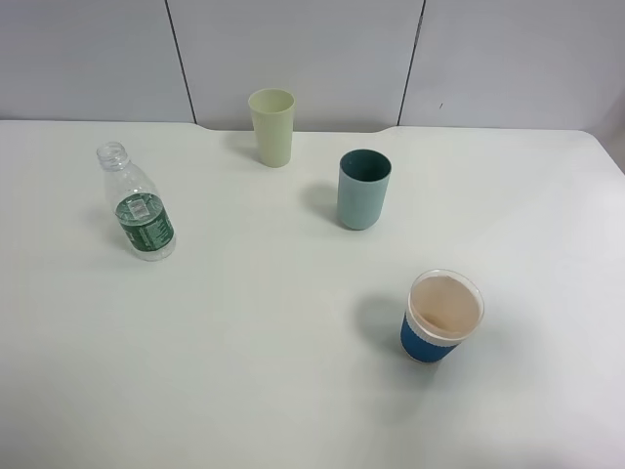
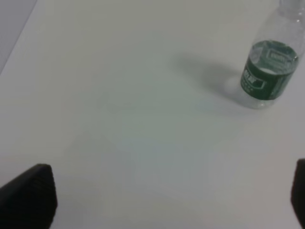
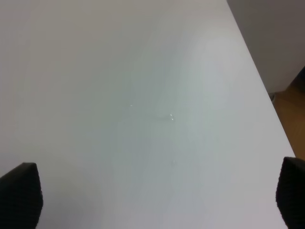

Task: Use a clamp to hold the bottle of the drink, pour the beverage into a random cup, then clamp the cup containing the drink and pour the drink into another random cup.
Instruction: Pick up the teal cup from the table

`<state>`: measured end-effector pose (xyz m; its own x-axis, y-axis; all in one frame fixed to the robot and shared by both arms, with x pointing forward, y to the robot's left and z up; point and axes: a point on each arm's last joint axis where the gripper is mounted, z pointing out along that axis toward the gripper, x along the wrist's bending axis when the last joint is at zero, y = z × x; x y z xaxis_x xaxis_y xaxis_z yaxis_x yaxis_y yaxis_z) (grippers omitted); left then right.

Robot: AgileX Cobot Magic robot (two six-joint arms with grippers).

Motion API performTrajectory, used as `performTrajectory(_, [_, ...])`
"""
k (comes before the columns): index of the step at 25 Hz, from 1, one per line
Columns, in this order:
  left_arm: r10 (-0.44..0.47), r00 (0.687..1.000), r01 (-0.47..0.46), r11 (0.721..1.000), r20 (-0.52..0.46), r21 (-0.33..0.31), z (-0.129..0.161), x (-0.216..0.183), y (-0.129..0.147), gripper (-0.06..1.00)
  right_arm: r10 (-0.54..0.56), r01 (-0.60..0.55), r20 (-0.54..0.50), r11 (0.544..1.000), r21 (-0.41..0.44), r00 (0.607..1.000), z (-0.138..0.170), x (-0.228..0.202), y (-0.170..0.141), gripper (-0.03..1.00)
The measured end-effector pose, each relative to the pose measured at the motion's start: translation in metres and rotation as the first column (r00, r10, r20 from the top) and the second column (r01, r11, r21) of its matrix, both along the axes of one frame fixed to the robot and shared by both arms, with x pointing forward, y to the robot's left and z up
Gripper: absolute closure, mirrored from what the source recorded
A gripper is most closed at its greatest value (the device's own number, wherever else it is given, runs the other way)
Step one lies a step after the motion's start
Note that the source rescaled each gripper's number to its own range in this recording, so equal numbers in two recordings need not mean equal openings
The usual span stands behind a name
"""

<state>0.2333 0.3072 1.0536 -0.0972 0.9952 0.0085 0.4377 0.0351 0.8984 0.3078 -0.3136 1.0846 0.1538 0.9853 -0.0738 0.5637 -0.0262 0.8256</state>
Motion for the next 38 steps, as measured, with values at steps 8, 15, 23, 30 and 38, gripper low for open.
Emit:
performTrajectory(8, [0.000,1.000,0.000,1.000,0.000,0.000,0.000,0.000,0.000,-0.06,-0.020,0.015,-0.131,0.999,-0.043,0.991,-0.020,0.071,-0.010,-0.03])
performTrajectory(15, [0.000,1.000,0.000,1.000,0.000,0.000,0.000,0.000,0.000,-0.06,0.014,-0.021,-0.179,0.999,-0.034,0.984,-0.049,0.123,-0.011,-0.03])
performTrajectory(23, [0.000,1.000,0.000,1.000,0.000,0.000,0.000,0.000,0.000,-0.06,0.085,-0.089,-0.179,0.996,-0.014,0.980,-0.086,0.168,-0.009,-0.03])
performTrajectory(30, [0.000,1.000,0.000,1.000,0.000,0.000,0.000,0.000,0.000,-0.06,0.195,-0.205,-0.164,0.978,-0.047,0.967,-0.114,0.194,-0.002,-0.03])
performTrajectory(38, [0.000,1.000,0.000,1.000,0.000,0.000,0.000,0.000,0.000,-0.06,0.452,-0.460,-0.098,0.885,-0.073,0.886,-0.136,0.213,0.046,-0.03])
